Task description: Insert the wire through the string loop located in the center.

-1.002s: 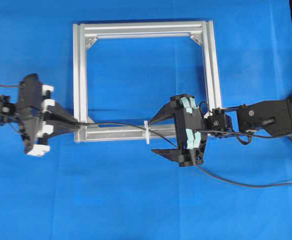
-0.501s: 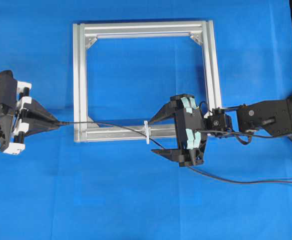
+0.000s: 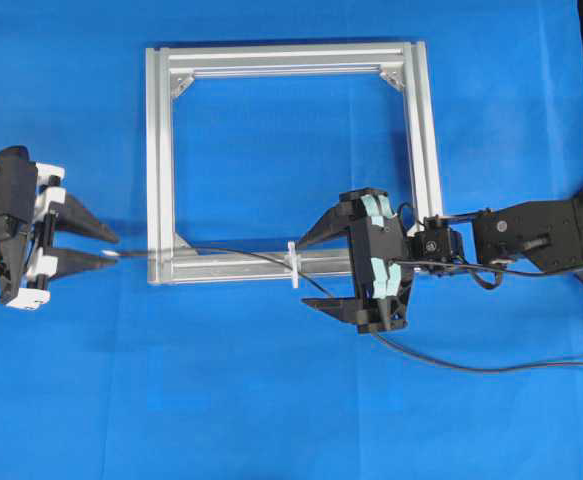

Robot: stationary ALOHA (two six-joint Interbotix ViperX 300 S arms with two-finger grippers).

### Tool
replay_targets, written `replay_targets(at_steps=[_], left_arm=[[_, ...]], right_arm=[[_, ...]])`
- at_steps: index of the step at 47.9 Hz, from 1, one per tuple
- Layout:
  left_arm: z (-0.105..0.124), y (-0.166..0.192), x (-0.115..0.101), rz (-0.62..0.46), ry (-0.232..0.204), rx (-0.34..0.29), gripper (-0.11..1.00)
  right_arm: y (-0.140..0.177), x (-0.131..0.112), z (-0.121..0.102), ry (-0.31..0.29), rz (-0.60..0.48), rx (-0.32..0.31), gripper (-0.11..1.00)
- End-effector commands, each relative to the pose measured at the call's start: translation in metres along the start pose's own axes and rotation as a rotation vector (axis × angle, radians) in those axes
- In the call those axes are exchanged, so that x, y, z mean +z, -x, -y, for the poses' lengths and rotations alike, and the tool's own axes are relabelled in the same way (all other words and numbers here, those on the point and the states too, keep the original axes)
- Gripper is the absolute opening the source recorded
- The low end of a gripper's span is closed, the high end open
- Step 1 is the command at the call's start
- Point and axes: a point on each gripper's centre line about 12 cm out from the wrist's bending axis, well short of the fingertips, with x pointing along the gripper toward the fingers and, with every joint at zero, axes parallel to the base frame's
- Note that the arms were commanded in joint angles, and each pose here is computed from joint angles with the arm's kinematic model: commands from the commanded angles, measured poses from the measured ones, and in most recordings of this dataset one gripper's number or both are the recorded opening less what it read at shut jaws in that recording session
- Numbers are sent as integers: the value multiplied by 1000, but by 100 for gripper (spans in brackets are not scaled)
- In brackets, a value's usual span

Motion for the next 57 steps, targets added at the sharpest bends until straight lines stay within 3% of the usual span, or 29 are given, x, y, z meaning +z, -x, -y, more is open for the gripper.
replay_targets(at_steps=[1, 5, 9, 21, 33, 57], left_arm=[[2, -2, 6, 21, -2, -6, 52], [1, -2, 6, 17, -2, -1, 77], [0, -2, 6, 15, 0, 3, 90], [1, -2, 10, 24, 7, 0, 87], [6, -9, 32, 13, -1, -6, 87], [11, -15, 52, 24, -1, -12, 87]], right_arm=[[3, 11, -1, 2, 36, 5, 93], [3, 10, -2, 3, 35, 6, 93], [3, 10, -1, 2, 33, 5, 93], [8, 15, -2, 1, 46, 7, 93], [23, 28, -3, -1, 67, 12, 93], [45, 51, -7, -4, 87, 24, 93]])
